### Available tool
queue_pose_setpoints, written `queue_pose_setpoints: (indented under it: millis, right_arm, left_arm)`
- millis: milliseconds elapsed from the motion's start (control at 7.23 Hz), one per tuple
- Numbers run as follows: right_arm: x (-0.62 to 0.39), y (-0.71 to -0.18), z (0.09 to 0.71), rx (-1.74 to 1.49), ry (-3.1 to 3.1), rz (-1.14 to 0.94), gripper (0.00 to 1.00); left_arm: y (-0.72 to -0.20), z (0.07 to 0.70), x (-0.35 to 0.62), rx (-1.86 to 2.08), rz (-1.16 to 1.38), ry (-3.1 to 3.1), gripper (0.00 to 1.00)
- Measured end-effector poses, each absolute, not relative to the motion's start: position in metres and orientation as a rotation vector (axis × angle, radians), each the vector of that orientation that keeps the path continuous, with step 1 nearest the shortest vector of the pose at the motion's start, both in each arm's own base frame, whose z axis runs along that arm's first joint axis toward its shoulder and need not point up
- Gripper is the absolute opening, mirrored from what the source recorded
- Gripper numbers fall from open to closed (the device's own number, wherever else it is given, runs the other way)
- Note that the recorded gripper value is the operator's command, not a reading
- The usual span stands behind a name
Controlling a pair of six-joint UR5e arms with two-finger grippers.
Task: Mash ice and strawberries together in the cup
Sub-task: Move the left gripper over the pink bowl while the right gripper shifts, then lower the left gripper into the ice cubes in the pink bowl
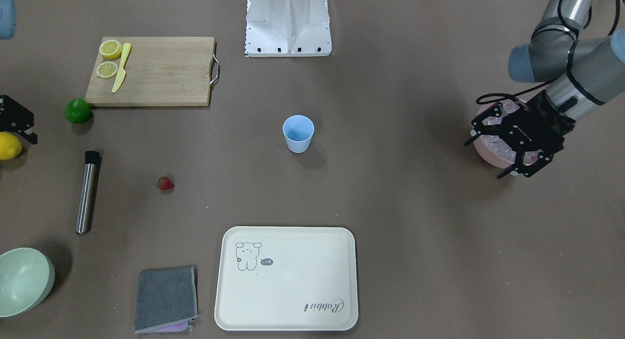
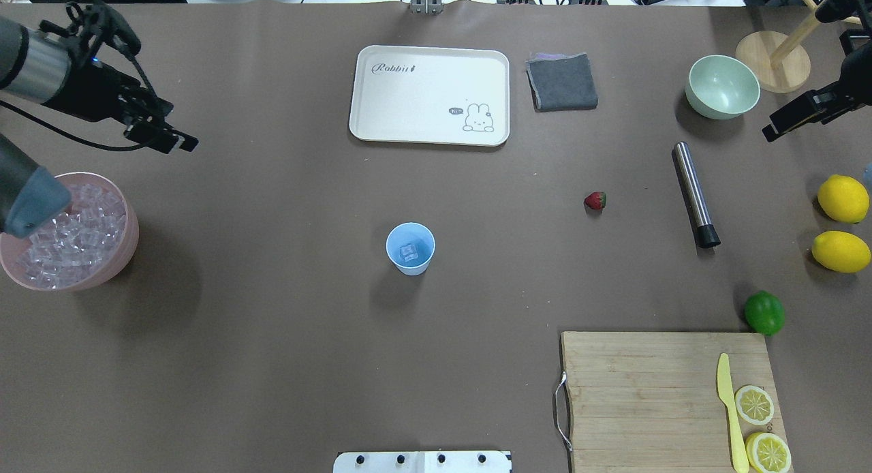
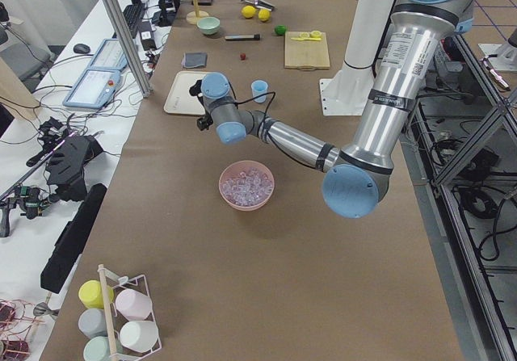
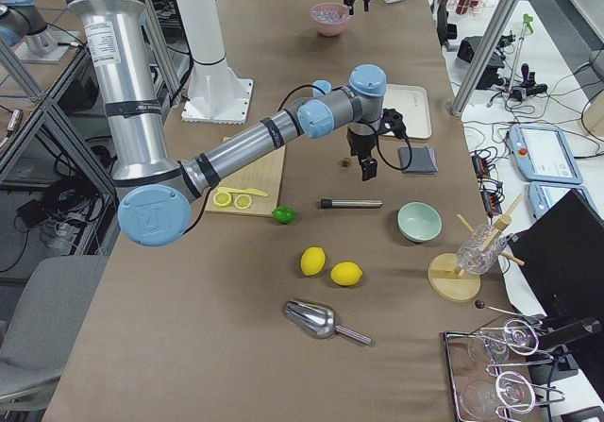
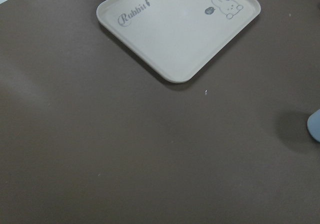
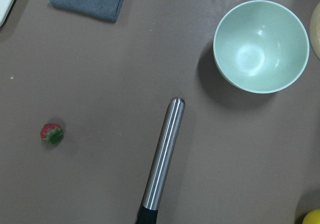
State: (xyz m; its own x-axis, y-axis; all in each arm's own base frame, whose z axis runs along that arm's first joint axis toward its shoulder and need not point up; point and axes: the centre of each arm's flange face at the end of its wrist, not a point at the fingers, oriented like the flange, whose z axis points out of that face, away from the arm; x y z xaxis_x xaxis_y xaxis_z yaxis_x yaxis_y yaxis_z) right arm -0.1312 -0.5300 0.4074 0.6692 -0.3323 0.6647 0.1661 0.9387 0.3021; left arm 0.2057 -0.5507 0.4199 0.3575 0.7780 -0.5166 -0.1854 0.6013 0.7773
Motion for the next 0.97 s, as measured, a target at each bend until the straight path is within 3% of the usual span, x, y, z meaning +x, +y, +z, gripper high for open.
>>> queue_pose_setpoints:
  millis: [691,968]
  right_arm:
    - [-0.137,-0.529,0.404,0.232,-0.784,-0.297,1.00]
    - [-0.136,-0.530,0.404,0.238,-0.770,-0.294,1.00]
  left_arm:
    - [-0.510,0.513,0.166,0.643,0.779,0.954,0.95]
    - [-0.501,0.523,0.168,0.629,0.797,0.952,0.89]
